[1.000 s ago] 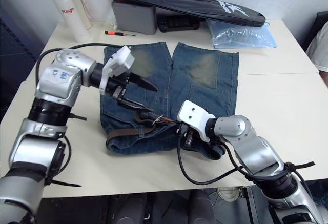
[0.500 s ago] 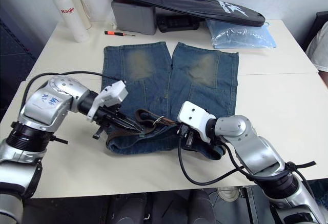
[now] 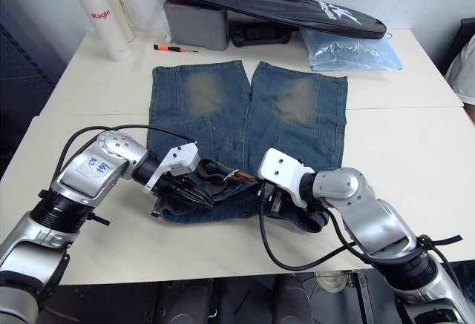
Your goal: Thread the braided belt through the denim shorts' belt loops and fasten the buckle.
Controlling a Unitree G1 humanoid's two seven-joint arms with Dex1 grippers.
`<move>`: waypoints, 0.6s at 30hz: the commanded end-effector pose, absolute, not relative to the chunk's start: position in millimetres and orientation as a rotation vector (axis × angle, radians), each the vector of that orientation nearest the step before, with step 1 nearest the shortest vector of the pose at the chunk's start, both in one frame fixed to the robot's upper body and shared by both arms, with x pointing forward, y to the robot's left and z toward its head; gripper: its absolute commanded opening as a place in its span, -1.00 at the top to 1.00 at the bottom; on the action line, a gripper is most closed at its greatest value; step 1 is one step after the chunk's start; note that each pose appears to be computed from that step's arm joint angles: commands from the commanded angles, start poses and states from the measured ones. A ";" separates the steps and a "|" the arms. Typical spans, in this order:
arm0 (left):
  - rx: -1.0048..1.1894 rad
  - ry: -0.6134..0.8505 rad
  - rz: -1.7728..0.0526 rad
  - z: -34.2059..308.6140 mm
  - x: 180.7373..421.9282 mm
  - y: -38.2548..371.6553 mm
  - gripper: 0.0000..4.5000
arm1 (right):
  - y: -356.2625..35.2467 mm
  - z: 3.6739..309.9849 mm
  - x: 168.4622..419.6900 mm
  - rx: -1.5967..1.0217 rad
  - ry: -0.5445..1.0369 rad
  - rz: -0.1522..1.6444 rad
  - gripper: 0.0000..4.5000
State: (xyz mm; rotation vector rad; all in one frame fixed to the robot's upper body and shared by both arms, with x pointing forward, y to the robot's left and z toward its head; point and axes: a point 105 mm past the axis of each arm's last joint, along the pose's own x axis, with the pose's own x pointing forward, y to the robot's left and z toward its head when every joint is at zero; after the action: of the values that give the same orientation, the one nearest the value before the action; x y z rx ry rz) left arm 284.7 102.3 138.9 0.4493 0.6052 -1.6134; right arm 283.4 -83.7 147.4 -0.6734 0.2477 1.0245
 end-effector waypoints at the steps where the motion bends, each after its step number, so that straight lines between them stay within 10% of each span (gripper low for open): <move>1: 0.434 0.600 -1.611 131.2 282.4 99.5 0.96 | -80.5 157.8 275.1 -0.663 0.210 1.054 1.00; 3: 0.425 0.602 -1.603 127.0 282.0 99.7 0.96 | -80.1 159.6 274.0 -0.635 0.213 1.058 1.00; 13: 0.397 0.601 -1.548 114.8 286.1 104.8 1.00 | -86.9 173.3 252.2 -0.548 0.266 1.171 -0.98; 18: 0.395 0.593 -1.538 114.0 287.3 106.2 1.00 | -98.8 189.9 246.4 -0.515 0.288 1.206 -0.98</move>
State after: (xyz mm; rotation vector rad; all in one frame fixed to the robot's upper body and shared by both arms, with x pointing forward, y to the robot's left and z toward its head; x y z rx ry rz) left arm 285.3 103.3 112.7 0.3905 0.6103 -1.5593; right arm 252.4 -99.7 175.0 -0.5068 0.3328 1.1768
